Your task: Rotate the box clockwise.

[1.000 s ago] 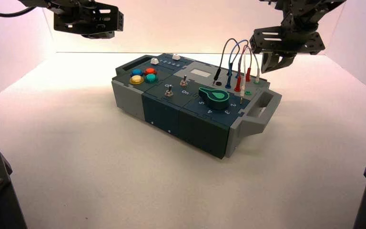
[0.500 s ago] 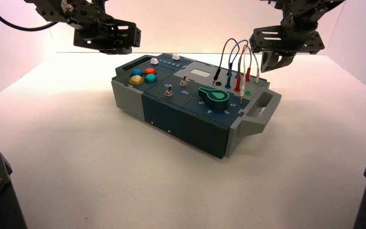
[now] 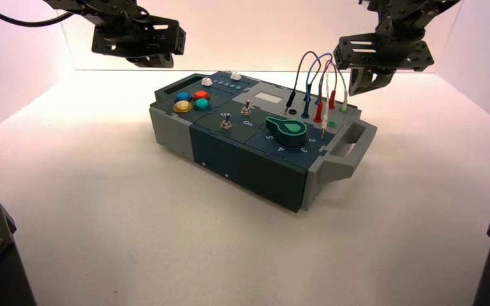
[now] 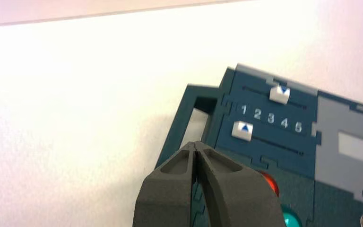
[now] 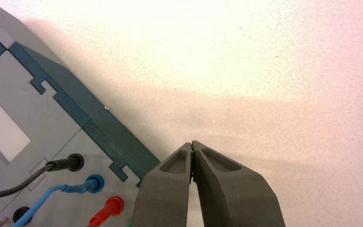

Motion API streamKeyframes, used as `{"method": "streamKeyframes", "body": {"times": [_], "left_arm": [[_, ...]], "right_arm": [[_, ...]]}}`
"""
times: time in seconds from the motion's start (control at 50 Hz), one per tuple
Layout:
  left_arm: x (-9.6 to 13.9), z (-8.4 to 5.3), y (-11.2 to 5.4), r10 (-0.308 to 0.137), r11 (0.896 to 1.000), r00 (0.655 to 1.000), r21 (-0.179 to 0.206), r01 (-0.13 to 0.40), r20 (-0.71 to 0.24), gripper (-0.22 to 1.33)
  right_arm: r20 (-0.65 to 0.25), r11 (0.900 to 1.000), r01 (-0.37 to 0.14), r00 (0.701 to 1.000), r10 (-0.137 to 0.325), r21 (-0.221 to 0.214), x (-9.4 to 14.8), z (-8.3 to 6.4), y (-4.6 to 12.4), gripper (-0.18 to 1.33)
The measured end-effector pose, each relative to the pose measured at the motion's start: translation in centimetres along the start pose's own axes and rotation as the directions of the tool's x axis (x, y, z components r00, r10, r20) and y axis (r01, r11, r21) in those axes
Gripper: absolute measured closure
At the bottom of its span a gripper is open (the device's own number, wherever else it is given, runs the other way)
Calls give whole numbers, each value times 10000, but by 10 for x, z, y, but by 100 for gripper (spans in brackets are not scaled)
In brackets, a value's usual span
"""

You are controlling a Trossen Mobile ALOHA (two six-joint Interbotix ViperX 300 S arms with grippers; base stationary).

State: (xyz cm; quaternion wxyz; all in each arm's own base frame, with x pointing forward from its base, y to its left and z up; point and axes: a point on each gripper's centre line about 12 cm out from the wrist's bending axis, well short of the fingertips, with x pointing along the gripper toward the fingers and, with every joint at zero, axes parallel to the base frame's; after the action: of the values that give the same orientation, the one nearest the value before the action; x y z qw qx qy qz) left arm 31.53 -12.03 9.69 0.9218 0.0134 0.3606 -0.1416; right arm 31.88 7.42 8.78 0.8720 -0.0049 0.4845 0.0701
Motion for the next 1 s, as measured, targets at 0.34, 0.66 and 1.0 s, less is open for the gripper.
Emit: {"method": "streamKeyframes", "body": {"times": [0.34,0.66,1.0], "left_arm": [[9,-9,1,45,10000,9984,6,-45,-565,128],[27,-13,1,79,10000,9963,29,-77,-853,128],[36,-10,1,90,10000,9962,19,-89,-868,128]], "right_arm": [[15,10000,-2,10000,2,0,0,1,0,129],[0,10000,1,10000,-1,0,0,0,0,129],[-76,10000,11,10000,-11,0,1,-1,0,129]]}}
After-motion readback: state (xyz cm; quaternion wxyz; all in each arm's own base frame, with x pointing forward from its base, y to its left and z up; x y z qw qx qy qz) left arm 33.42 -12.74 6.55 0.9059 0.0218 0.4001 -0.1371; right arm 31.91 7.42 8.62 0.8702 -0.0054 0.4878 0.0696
